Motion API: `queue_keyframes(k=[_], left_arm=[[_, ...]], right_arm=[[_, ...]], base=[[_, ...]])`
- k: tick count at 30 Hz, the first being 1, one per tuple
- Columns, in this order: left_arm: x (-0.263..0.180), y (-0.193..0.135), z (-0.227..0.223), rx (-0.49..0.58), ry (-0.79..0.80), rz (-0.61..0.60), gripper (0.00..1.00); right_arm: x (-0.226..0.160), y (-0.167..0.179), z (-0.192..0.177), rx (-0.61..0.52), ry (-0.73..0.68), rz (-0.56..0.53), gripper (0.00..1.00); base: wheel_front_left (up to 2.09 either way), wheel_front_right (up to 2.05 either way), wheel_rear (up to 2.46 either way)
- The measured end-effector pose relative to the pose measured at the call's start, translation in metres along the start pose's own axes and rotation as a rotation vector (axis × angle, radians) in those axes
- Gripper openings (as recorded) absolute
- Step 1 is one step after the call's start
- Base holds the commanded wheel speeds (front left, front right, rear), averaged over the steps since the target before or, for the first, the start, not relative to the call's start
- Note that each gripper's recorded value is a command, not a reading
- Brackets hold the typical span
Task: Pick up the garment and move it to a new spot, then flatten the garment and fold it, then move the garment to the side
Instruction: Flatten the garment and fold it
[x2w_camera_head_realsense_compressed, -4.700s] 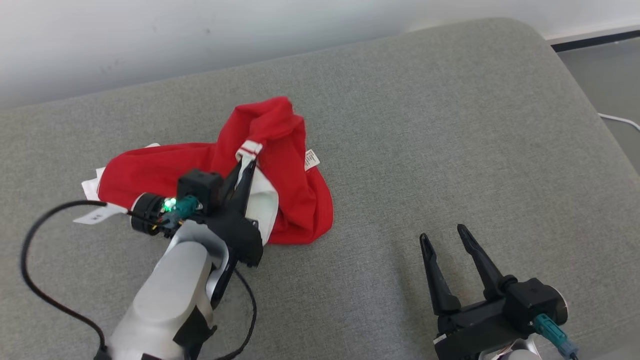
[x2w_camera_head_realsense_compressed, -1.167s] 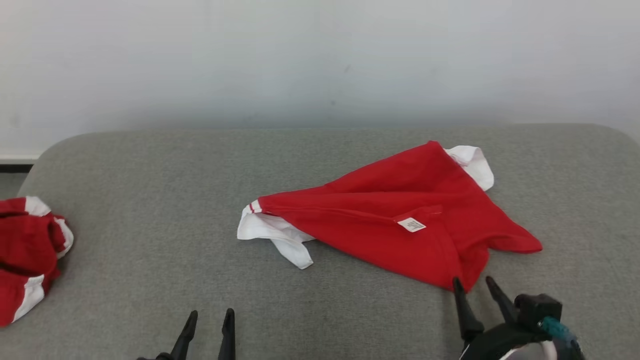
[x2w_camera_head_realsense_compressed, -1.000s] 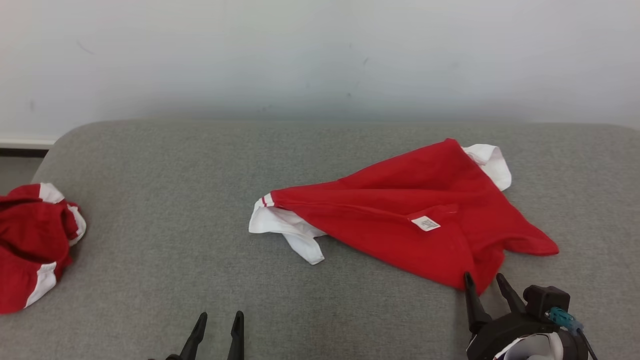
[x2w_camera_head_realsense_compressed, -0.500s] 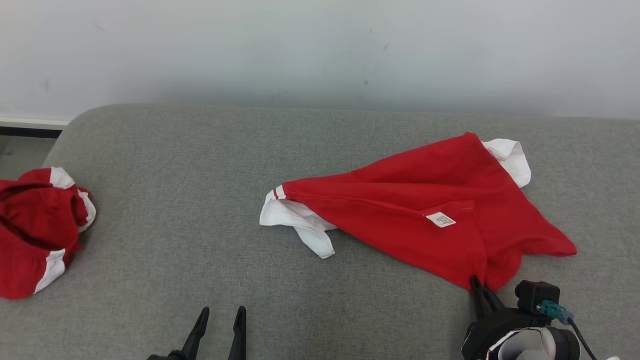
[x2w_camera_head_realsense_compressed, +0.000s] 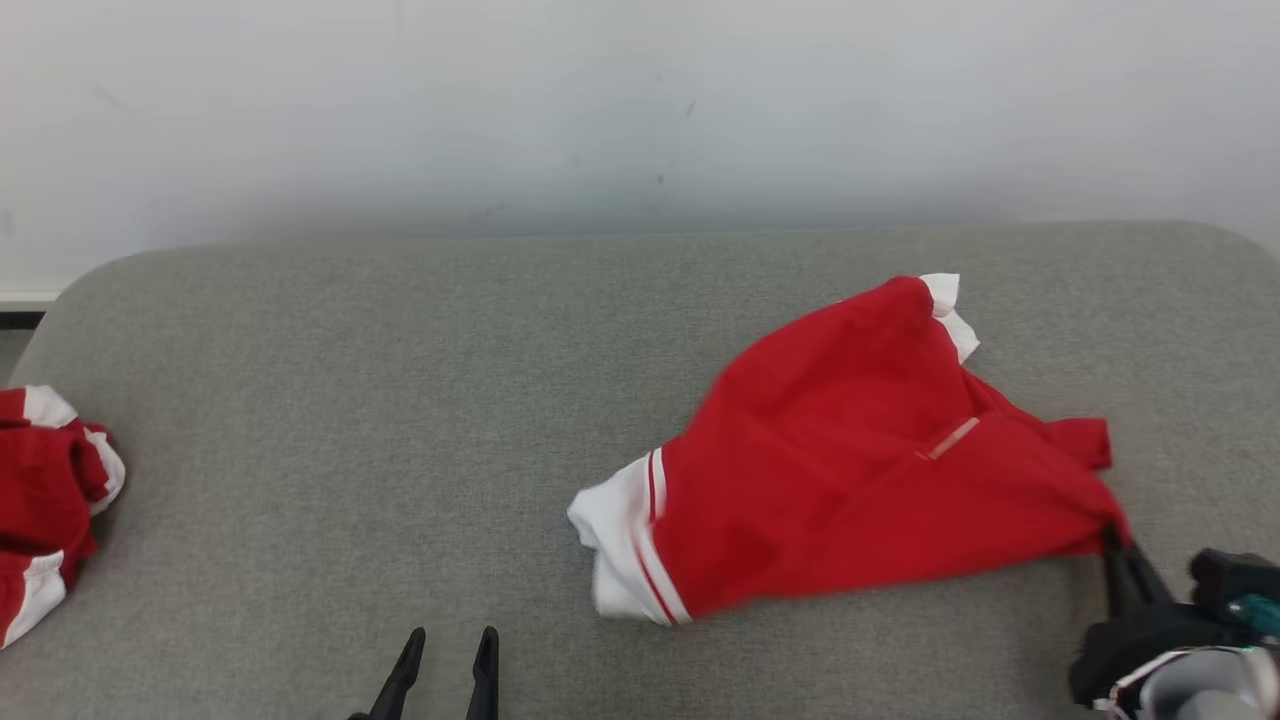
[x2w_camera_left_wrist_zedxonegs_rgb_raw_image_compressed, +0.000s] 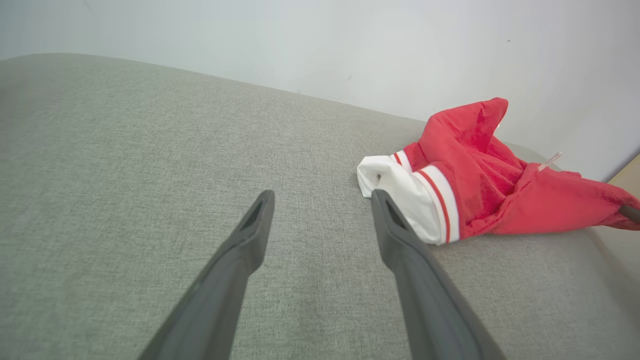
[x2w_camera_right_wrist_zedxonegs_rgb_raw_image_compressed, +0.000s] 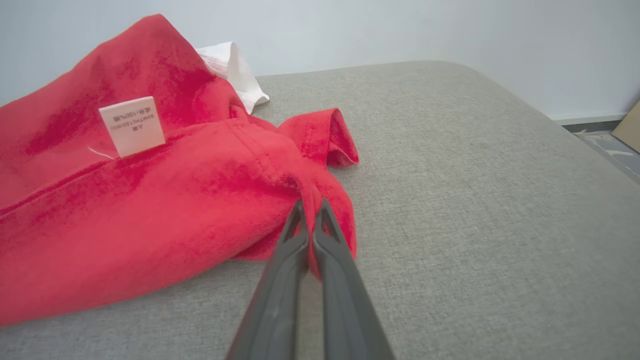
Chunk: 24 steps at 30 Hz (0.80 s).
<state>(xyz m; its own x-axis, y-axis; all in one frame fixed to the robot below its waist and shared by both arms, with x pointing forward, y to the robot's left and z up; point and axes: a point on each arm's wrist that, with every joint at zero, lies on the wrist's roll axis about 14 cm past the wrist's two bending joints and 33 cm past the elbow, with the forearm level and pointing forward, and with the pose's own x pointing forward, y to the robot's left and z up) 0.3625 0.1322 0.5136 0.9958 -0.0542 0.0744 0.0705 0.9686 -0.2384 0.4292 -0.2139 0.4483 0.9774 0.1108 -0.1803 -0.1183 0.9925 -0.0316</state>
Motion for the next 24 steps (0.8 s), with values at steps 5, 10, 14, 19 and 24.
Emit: queue_keyframes(k=[5,10,14,19,24], left_arm=[[0.001,-0.009,-0.001,0.002,0.001,-0.034,1.0],[0.0,-0.012,-0.003,0.002,0.009,-0.05,1.0],[0.0,-0.014,-0.007,0.002,0.023,-0.056,1.0],[0.002,-0.019,-0.009,0.0,0.034,-0.07,1.0],[0.01,-0.03,-0.007,-0.012,0.03,-0.107,1.0]], right_arm=[[-0.014,-0.041,0.006,-0.033,-0.015,-0.102,0.0],[-0.027,-0.06,-0.015,-0.041,0.053,-0.158,0.0],[-0.039,-0.074,-0.044,-0.019,0.147,-0.212,0.0],[-0.049,-0.081,-0.062,-0.001,0.203,-0.253,0.0],[-0.053,-0.092,-0.055,0.005,0.18,-0.302,1.0]], base=[[0.0,0.0,0.0],[0.0,0.0,0.0],[0.0,0.0,0.0],[0.0,0.0,0.0],[0.0,0.0,0.0]])
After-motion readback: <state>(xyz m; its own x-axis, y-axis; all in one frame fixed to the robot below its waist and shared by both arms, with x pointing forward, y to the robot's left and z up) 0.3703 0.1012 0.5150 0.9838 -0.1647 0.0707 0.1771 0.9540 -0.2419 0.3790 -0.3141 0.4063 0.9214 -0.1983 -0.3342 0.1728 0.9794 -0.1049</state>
